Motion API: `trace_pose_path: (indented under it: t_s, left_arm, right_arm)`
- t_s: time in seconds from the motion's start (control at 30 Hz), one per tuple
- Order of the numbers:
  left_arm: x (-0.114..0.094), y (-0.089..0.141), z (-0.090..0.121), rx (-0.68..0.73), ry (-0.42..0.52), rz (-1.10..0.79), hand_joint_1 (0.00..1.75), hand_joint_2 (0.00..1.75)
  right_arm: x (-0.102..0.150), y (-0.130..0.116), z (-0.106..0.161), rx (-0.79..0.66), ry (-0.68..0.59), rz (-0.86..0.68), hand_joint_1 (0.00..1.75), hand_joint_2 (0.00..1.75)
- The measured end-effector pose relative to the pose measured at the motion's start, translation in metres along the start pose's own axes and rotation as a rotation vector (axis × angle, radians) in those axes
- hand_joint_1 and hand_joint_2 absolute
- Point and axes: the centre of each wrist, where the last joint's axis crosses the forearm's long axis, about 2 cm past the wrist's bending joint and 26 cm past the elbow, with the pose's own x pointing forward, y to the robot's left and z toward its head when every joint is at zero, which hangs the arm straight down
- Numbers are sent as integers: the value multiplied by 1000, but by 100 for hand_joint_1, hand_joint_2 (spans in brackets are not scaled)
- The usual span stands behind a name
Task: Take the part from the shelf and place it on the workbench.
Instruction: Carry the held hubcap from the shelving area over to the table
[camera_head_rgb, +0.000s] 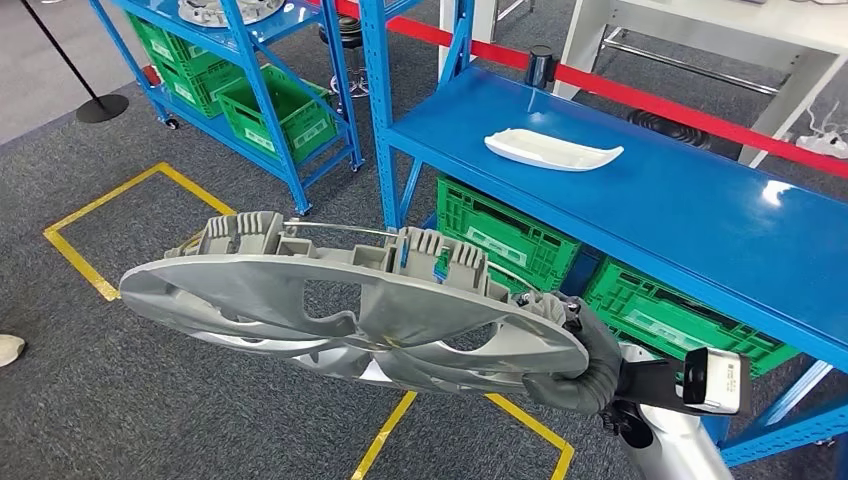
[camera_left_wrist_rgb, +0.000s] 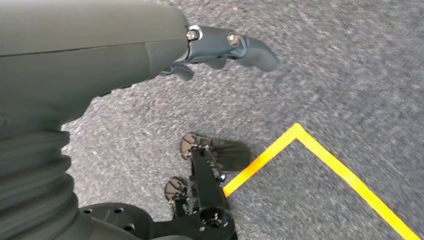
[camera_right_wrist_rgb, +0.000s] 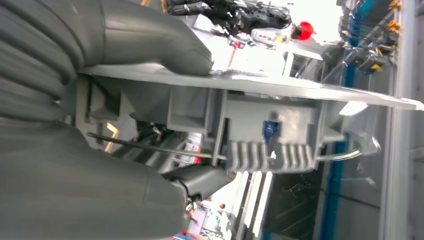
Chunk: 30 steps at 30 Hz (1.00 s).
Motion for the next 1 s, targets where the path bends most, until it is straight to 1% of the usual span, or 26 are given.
trace_pose_path:
  t_s: [0.17, 0.4, 0.73, 1.0]
  left_arm:
    - [-1, -1, 1, -11, 4, -8, 0, 175]
    - [-2, -7, 1, -31, 14, -10, 0, 175]
    - [-4, -13, 2, -48, 44, -19, 0, 175]
    - [-3, -11, 1, -46, 73, -23, 0, 175]
  right_arm:
    - [3, 0, 3, 11, 21, 24, 175, 175]
    - [7, 6, 17, 14, 66, 42, 175, 175]
    - [14, 12, 15, 35, 65, 77, 175, 175]
    - [20, 17, 24, 22, 77, 80, 175, 175]
